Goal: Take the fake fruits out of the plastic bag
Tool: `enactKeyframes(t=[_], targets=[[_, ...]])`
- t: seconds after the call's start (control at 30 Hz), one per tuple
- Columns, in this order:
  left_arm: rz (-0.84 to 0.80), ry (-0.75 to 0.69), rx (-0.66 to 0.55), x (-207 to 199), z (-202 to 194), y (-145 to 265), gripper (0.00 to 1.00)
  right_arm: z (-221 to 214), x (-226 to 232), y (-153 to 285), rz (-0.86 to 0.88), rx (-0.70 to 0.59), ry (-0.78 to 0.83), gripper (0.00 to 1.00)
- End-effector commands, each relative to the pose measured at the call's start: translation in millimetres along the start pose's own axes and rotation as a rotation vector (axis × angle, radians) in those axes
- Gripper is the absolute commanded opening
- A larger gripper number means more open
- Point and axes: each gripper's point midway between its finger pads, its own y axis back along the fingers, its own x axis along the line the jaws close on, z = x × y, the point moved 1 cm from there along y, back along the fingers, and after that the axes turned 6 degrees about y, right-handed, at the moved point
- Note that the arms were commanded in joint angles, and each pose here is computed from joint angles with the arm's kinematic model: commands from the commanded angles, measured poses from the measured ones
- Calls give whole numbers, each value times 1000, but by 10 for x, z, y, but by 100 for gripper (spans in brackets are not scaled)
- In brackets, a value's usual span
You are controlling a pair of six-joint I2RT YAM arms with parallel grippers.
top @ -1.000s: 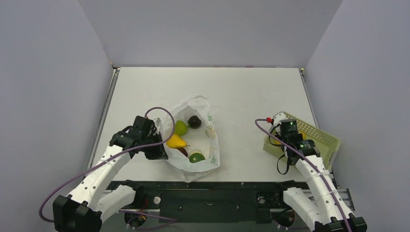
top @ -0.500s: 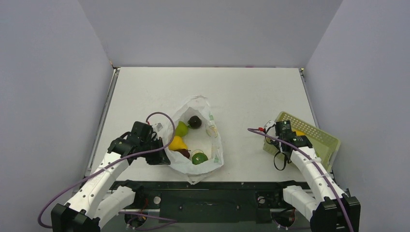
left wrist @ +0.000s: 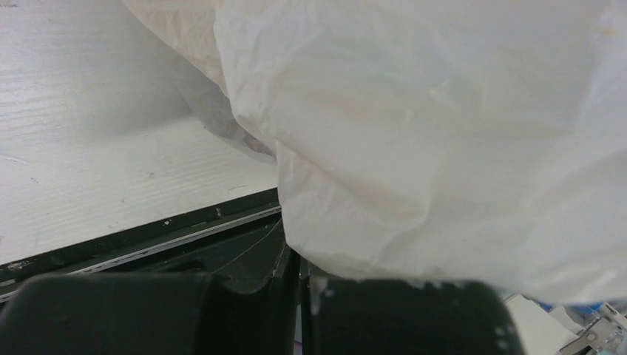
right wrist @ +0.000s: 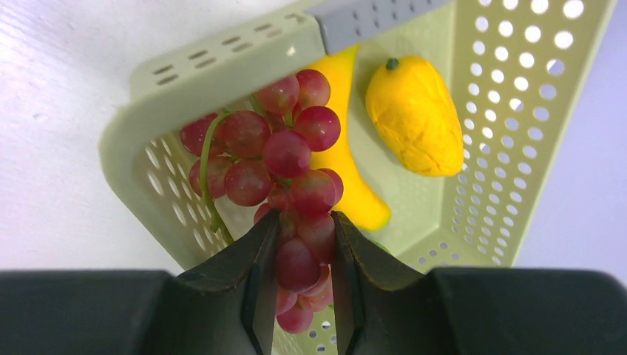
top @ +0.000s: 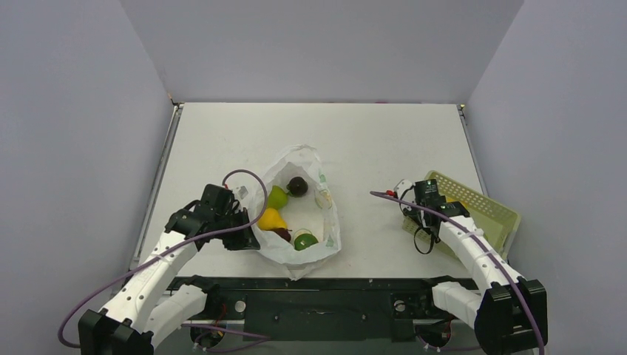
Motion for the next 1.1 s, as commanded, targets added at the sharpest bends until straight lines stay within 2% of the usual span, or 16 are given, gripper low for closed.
enactKeyframes(t=[0.0,0.3,0.53,0.73,0.9,1.07], targets=[[-25,-32,-81,-136,203,107,0,257,-90,3,-23,-82,-26,20],[-12,-20,-127,-87,211,144,1,228,29,-2,-51,-59,16,48],[5,-13,-121,-72,242,109,2,285,-117,136,-109,-95,-18,60],[12,-3,-106,-56,217,94,2,512,-413,558,-160,-167,-75,68],[5,3,-116,-47,208,89,3,1141,-683,1141,-230,-423,-197,71],[8,22,-119,-81,249,94,3,2044,-372,1768,-70,-775,-180,65]])
